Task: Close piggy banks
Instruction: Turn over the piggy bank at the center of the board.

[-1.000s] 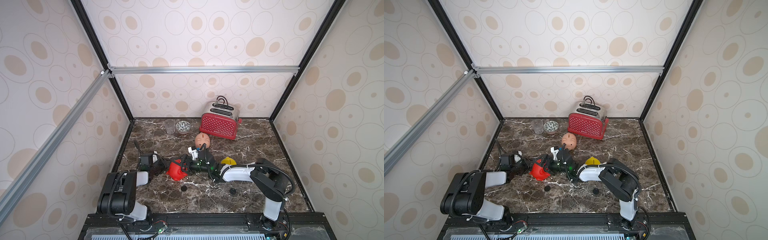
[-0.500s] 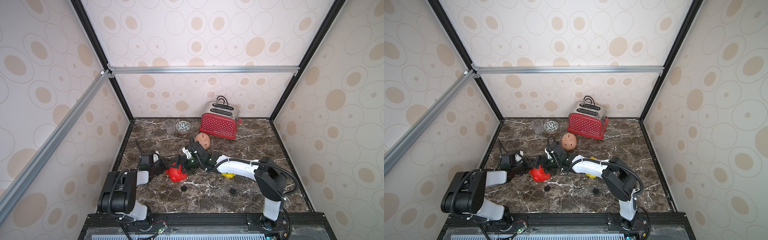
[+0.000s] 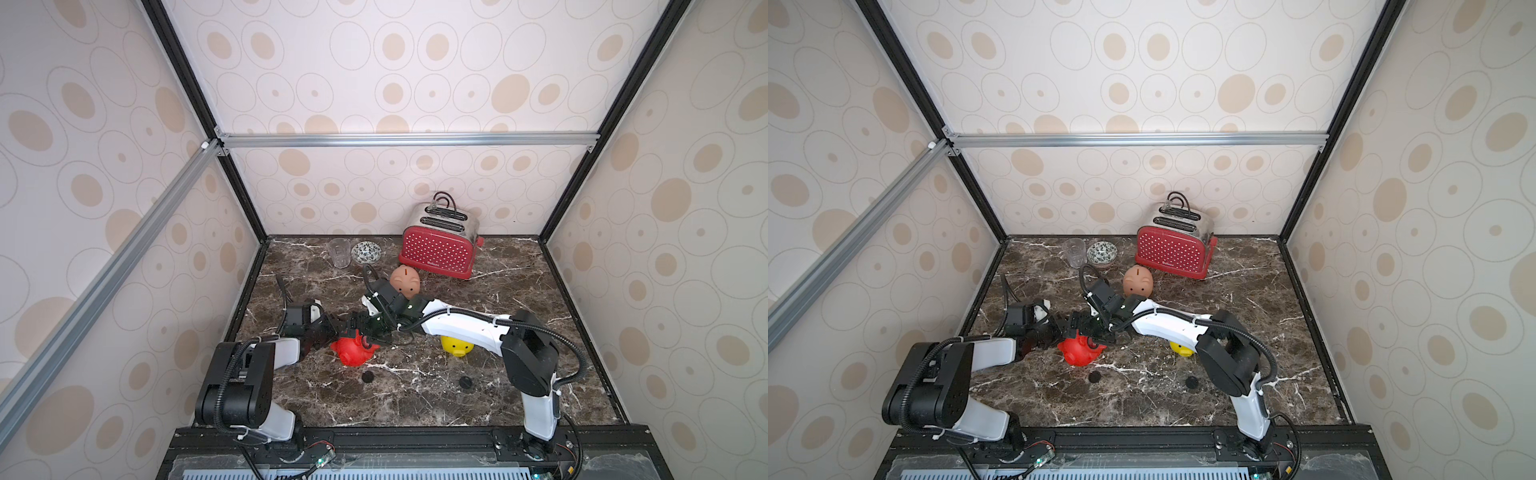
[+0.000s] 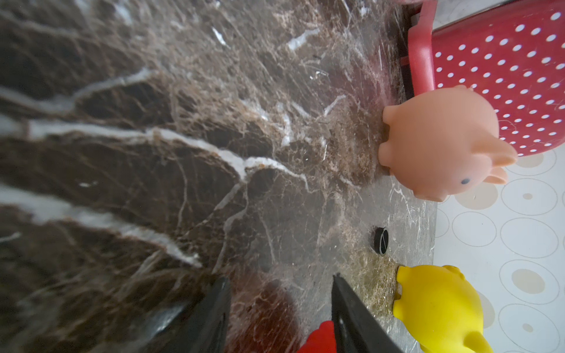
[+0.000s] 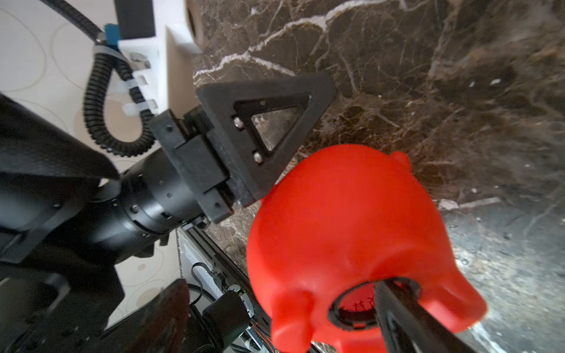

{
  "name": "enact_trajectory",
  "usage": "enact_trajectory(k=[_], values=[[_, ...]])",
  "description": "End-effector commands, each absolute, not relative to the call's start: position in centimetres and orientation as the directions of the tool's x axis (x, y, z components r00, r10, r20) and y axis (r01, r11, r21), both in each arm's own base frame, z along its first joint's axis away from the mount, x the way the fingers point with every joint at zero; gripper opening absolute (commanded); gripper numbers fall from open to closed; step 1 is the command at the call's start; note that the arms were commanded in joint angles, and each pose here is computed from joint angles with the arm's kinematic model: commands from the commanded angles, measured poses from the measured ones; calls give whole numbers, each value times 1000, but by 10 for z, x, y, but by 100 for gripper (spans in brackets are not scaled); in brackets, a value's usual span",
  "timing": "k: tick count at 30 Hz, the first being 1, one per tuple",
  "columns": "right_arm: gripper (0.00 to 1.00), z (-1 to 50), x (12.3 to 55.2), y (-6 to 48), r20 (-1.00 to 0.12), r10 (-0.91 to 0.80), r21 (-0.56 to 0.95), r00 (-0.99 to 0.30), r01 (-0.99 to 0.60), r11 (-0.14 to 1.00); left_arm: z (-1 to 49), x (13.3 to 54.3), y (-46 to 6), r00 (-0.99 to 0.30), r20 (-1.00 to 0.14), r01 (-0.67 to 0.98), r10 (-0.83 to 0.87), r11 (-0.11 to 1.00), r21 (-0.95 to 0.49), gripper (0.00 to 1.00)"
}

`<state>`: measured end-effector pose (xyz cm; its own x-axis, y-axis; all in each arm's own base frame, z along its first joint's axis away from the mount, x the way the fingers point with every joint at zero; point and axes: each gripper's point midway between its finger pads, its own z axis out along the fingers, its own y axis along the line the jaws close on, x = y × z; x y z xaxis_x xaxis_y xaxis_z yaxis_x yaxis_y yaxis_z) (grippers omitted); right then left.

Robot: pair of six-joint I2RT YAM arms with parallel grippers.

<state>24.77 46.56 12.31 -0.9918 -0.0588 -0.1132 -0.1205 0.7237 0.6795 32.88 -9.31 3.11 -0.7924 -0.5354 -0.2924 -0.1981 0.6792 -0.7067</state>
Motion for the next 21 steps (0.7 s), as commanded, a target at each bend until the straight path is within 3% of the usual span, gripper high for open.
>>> enact_trajectory(k=[1,8,21], values=[[96,110,243,465,-88,-95,630,-992,-129,766,-13,295,-79,-816,-167,-369,-553,721,-586,57],[94,115,247,467,-106,-124,603,-987,-162,781,-5,304,-56,-772,-216,-427,-598,740,-519,66],[93,121,252,473,-130,-174,553,-976,-217,804,2,312,-44,-747,-219,-459,-627,726,-512,67]])
